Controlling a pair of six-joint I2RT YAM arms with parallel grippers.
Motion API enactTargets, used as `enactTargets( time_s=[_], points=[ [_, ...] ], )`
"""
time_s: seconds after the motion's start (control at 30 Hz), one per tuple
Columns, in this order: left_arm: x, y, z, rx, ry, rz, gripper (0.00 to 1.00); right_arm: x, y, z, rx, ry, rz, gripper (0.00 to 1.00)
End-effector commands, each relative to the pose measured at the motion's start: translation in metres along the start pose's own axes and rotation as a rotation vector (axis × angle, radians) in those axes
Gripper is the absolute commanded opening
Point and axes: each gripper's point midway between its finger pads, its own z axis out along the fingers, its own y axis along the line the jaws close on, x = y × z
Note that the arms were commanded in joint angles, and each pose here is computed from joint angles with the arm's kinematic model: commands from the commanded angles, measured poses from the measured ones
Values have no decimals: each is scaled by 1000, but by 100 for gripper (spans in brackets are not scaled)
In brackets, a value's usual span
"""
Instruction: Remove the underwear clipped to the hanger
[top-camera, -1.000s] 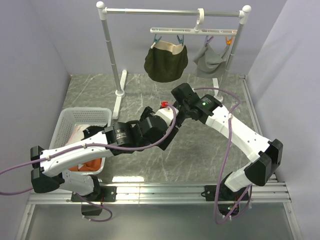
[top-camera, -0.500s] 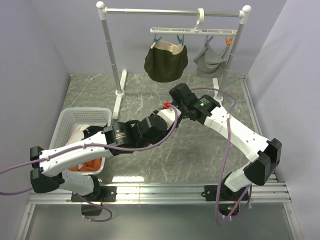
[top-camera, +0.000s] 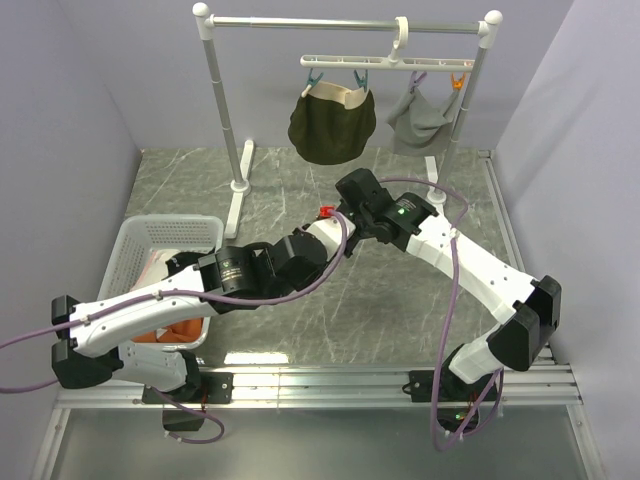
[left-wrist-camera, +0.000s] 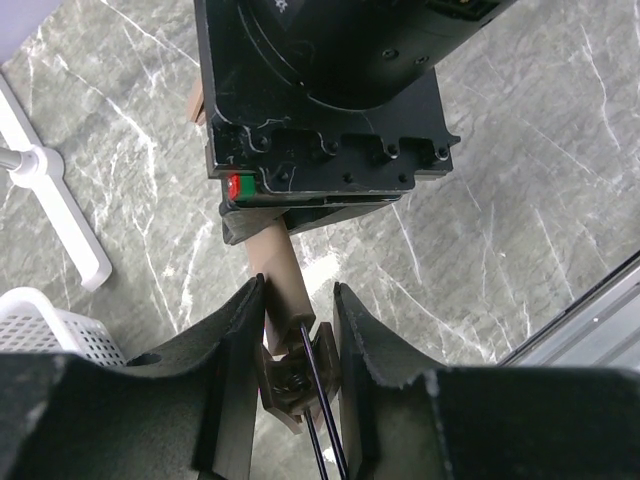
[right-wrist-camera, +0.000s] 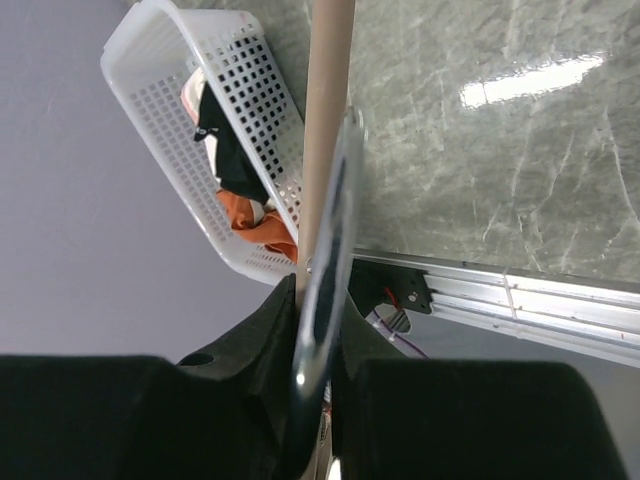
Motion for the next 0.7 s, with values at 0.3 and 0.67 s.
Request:
enactTargets(
  time_s=[0.3, 0.67],
  points=[
    [5, 19, -21, -45, -10, -42, 0, 7, 23, -27, -140, 15, -76, 13],
    [11, 24, -24, -62, -11, -60, 0, -4, 29, -45, -174, -24, -103, 76]
  ],
)
